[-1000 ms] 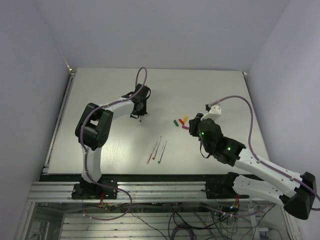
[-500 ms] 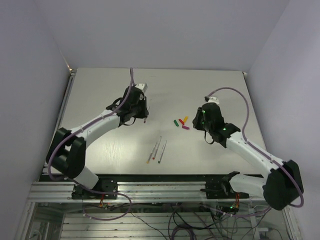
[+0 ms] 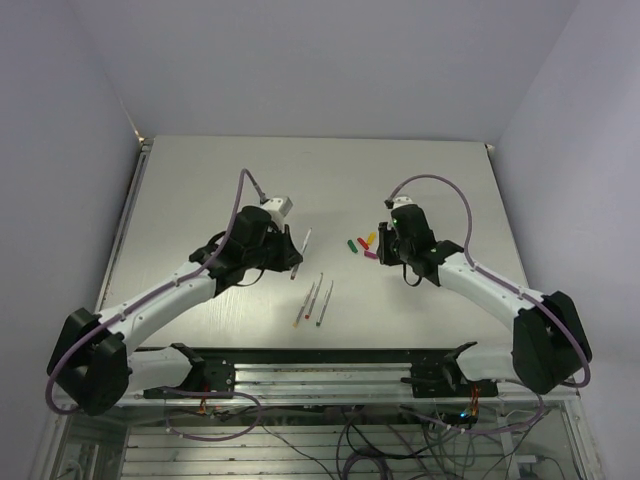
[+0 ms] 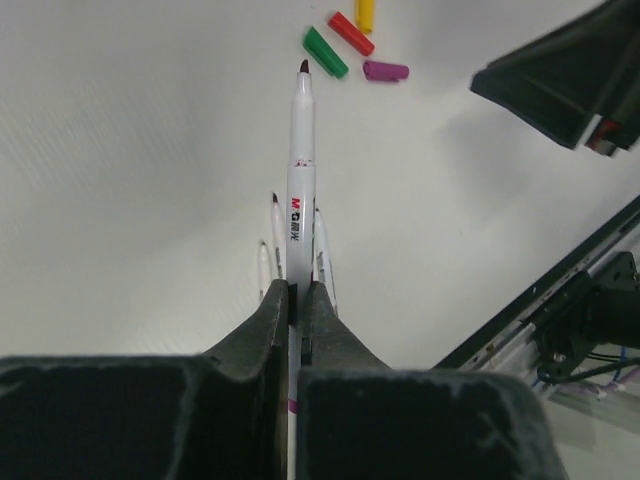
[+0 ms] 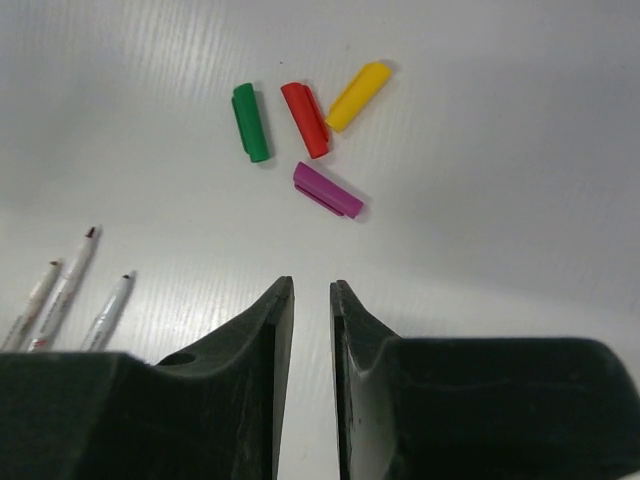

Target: Insert the pens into the pen caps

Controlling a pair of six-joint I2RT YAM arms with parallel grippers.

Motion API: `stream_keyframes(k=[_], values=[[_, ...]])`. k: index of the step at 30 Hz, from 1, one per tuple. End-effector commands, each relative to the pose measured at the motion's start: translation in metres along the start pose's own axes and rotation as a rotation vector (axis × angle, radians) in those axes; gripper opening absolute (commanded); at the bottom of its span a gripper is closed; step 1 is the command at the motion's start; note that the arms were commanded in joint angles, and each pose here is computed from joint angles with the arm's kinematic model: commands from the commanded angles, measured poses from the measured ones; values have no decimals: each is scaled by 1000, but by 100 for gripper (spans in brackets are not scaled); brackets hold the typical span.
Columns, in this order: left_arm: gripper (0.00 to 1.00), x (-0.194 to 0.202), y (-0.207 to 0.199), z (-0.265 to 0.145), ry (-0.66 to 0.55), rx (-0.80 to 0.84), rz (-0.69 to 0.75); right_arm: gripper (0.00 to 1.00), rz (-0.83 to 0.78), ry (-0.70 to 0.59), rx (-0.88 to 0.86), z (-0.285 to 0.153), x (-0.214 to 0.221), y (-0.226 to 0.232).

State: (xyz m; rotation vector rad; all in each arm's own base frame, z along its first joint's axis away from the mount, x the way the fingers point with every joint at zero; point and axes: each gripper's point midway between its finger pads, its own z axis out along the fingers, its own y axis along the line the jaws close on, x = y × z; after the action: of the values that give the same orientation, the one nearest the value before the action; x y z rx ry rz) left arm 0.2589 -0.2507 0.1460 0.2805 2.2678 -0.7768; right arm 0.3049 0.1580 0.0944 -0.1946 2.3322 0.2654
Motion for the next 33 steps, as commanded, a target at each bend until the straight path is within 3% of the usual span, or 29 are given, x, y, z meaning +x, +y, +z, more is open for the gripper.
stream_keyframes(k=[1,10,17,33], values=[[7,8,-15,-10,-2,72,-31,22,-95,15,4,10,-6,-2],[7,23,-18,-11,20,91,-34,24,-181,34,28,32,-12,-5],[7,27,-17,-3,42,92,-32,40,-257,86,5,49,-9,-1],[7,29,-14,6,57,86,-31,39,-274,147,-24,76,8,3]])
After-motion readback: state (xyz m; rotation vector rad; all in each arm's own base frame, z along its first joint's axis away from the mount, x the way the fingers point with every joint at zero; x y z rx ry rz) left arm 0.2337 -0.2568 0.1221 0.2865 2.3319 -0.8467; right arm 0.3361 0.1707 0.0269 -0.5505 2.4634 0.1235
